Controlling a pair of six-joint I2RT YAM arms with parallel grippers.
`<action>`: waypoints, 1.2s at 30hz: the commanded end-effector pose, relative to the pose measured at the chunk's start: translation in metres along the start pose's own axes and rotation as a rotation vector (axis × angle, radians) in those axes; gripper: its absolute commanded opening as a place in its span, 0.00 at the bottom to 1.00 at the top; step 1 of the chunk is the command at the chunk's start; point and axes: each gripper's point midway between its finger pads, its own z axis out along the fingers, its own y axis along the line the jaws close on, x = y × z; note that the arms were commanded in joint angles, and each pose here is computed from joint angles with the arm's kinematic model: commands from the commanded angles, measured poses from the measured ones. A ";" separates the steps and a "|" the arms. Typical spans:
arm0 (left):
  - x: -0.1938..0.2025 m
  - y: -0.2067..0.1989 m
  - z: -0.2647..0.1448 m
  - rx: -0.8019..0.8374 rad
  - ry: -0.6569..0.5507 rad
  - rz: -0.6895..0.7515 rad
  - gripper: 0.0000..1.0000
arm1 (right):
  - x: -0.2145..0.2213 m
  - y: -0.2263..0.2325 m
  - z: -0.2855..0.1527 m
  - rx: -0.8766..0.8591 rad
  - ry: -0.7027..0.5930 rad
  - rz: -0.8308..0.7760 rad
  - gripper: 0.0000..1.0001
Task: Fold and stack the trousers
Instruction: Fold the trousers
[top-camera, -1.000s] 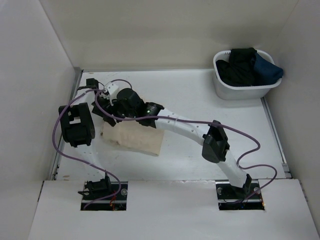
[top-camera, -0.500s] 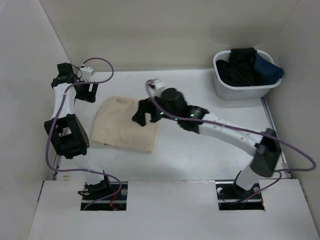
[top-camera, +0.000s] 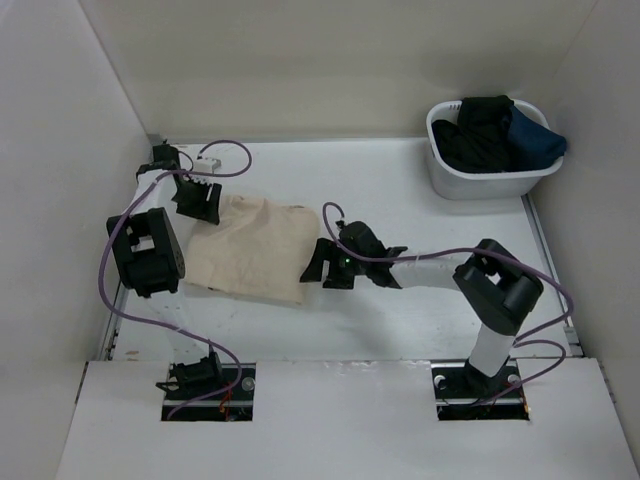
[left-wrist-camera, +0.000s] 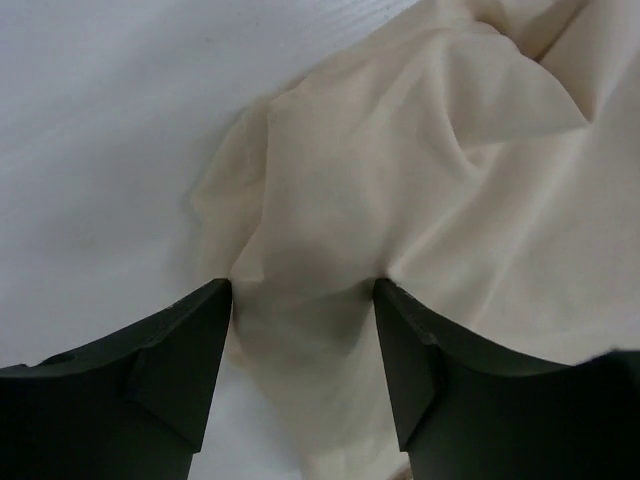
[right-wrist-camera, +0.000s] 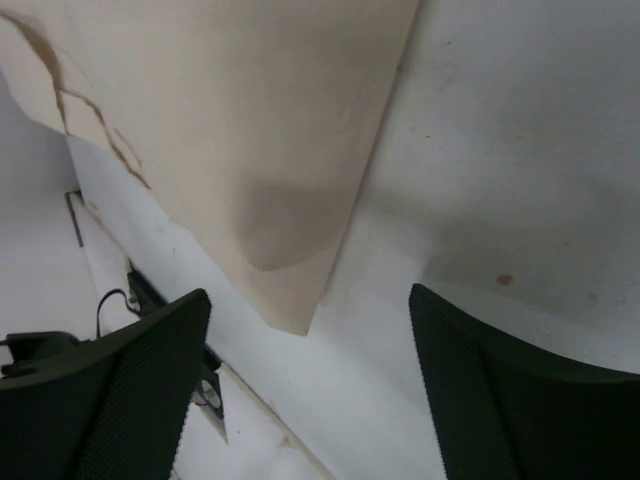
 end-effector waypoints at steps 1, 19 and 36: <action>-0.017 -0.009 0.002 0.029 -0.065 -0.014 0.49 | -0.004 0.027 -0.001 -0.115 0.018 0.062 0.81; -0.025 -0.017 -0.018 0.091 -0.203 -0.192 0.17 | -0.006 -0.030 -0.032 -0.138 0.037 0.247 0.00; -0.053 -0.152 -0.044 0.307 -0.321 -0.043 0.45 | -0.081 -0.102 -0.209 0.054 -0.439 0.155 0.80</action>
